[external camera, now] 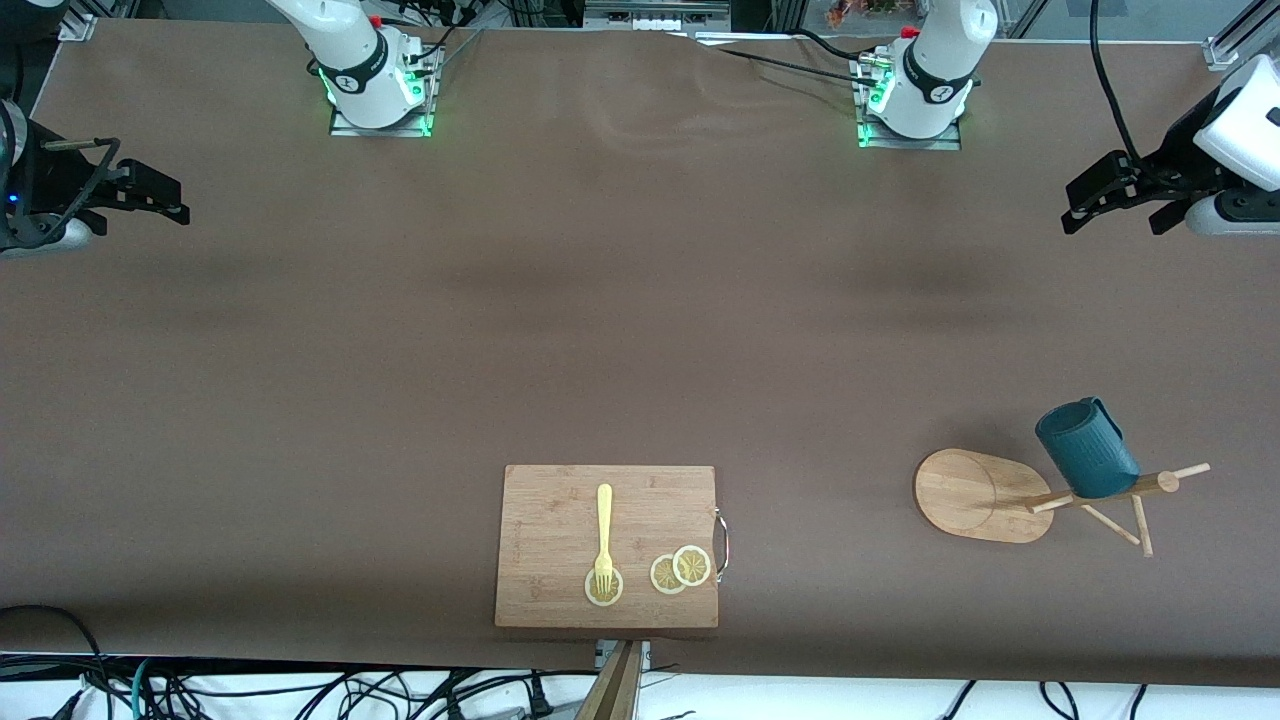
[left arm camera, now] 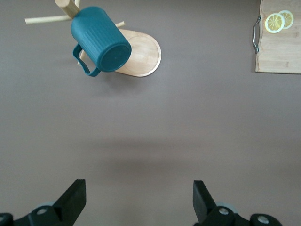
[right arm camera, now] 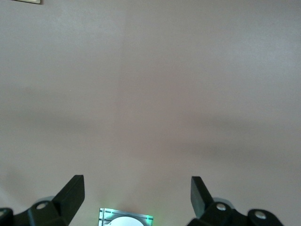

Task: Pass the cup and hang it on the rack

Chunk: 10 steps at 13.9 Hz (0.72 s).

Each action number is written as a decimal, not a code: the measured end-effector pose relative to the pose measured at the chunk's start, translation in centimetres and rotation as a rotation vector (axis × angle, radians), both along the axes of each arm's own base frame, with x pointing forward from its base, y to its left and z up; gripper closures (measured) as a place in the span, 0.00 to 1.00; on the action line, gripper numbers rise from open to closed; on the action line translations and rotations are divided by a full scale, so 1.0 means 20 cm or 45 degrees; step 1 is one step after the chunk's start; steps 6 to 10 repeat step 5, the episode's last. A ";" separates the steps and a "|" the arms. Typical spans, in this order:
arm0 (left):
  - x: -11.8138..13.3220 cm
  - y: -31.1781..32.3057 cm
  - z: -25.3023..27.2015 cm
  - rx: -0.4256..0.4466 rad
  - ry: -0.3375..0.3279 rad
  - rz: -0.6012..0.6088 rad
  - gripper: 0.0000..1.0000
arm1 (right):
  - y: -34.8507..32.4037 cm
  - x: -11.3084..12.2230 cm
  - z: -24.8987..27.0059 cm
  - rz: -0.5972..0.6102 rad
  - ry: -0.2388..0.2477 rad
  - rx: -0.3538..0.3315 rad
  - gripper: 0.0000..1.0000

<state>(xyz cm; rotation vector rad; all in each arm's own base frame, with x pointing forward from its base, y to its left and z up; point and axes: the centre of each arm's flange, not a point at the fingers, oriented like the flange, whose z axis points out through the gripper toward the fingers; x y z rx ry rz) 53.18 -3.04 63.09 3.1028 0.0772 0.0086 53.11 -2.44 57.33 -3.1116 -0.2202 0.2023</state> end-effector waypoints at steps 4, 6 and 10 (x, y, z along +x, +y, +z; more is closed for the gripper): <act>0.03 0.00 -0.02 0.000 0.007 0.000 0.00 | 0.00 0.00 0.00 0.000 0.000 0.000 0.00; 0.03 0.00 -0.02 0.000 0.007 0.000 0.00 | 0.00 0.00 0.00 0.000 0.000 0.000 0.00; 0.03 0.00 -0.02 0.000 0.007 0.000 0.00 | 0.00 0.00 0.00 0.000 0.000 0.000 0.00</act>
